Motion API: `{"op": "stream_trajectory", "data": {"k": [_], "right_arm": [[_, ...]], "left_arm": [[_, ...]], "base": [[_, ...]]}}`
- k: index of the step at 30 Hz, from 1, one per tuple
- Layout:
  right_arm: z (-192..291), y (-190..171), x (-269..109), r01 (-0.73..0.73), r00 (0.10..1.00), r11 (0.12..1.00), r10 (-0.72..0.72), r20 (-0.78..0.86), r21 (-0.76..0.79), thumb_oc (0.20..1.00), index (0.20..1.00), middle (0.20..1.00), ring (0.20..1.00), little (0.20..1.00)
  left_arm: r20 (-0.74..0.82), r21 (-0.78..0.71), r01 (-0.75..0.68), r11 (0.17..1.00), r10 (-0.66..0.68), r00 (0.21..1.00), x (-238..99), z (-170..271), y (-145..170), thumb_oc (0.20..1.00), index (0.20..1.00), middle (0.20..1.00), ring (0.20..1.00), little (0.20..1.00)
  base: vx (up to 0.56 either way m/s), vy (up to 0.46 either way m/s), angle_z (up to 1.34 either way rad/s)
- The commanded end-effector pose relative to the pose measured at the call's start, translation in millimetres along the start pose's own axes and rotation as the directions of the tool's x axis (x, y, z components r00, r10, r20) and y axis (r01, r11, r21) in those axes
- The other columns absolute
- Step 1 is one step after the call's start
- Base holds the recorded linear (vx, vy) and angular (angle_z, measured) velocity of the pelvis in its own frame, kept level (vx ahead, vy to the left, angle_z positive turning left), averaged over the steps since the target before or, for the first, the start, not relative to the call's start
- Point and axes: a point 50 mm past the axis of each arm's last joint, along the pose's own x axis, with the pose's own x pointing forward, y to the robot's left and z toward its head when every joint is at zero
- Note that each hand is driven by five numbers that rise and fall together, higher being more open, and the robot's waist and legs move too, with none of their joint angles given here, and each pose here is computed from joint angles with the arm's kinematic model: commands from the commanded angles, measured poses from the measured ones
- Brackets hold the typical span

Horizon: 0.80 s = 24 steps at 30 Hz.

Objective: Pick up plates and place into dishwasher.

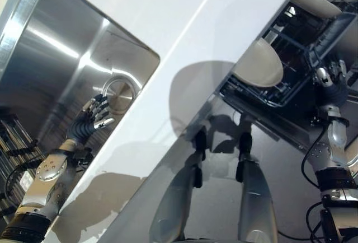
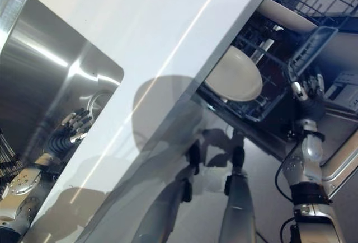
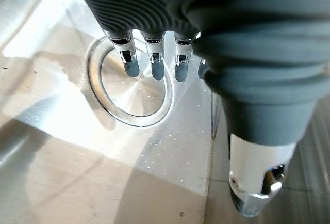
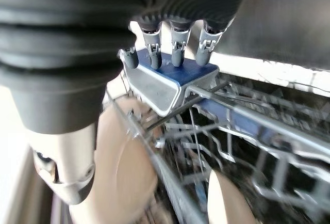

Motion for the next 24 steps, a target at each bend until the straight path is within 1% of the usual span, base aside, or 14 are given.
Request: {"op": "stream_trajectory", "data": {"k": [1,3,8,11,14,19,21,24], "right_arm": [[35.7,136.5,28.9,-0.611,0.773,0.785,0.620,0.136,-0.102,1.000,1.000,1.000,1.000,1.000],[38.7,152.6,32.3,-0.649,0.742,0.754,0.657,0.132,-0.104,1.000,1.000,1.000,1.000,1.000],[40.6,180.1,32.3,-0.724,0.672,0.683,0.730,0.122,-0.101,1.000,1.000,1.000,1.000,1.000],[37.5,188.4,29.6,-0.730,0.665,0.675,0.738,0.113,-0.108,1.000,1.000,1.000,1.000,1.000],[31.6,184.4,27.7,-0.705,0.692,0.699,0.715,0.100,-0.119,1.000,1.000,1.000,1.000,1.000],[18.3,164.0,24.0,-0.616,0.775,0.774,0.629,0.065,-0.146,1.000,1.000,1.000,1.000,1.000],[6.7,146.3,15.9,-0.546,0.830,0.819,0.558,0.022,-0.179,1.000,1.000,1.000,1.000,1.000],[-9.6,120.0,-0.9,-0.458,0.886,0.855,0.460,-0.049,-0.242,1.000,1.000,1.000,1.000,1.000]], "left_arm": [[0.081,-0.224,0.166,0.960,-0.151,0.985,11.4,-15.3,-70.2,1.000,1.000,1.000,1.000,1.000],[0.079,-0.220,0.178,0.959,-0.165,0.983,11.0,-13.9,-71.1,1.000,1.000,1.000,1.000,1.000],[0.073,-0.205,0.198,0.958,-0.187,0.980,9.5,-12.2,-67.3,1.000,1.000,1.000,1.000,1.000],[0.069,-0.187,0.210,0.960,-0.200,0.977,8.4,-9.0,-62.1,1.000,1.000,1.000,1.000,1.000],[0.070,-0.165,0.216,0.962,-0.207,0.976,7.0,-5.6,-56.3,1.000,1.000,1.000,1.000,1.000],[0.070,-0.138,0.210,0.968,-0.202,0.977,7.5,-1.8,-50.6,1.000,1.000,1.000,1.000,1.000],[0.058,-0.134,0.198,0.971,-0.192,0.980,7.3,-1.9,-46.9,1.000,1.000,1.000,1.000,1.000],[0.021,-0.138,0.176,0.975,-0.175,0.984,3.8,-7.5,-43.6,1.000,1.000,1.000,1.000,1.000]], "base": [[0.00,0.000,0.00],[0.00,-0.001,0.03],[0.00,-0.005,0.16],[-0.02,-0.044,0.07],[-0.04,-0.062,0.09],[-0.04,-0.037,0.12],[-0.02,-0.019,0.09],[0.04,0.001,0.09]]}}
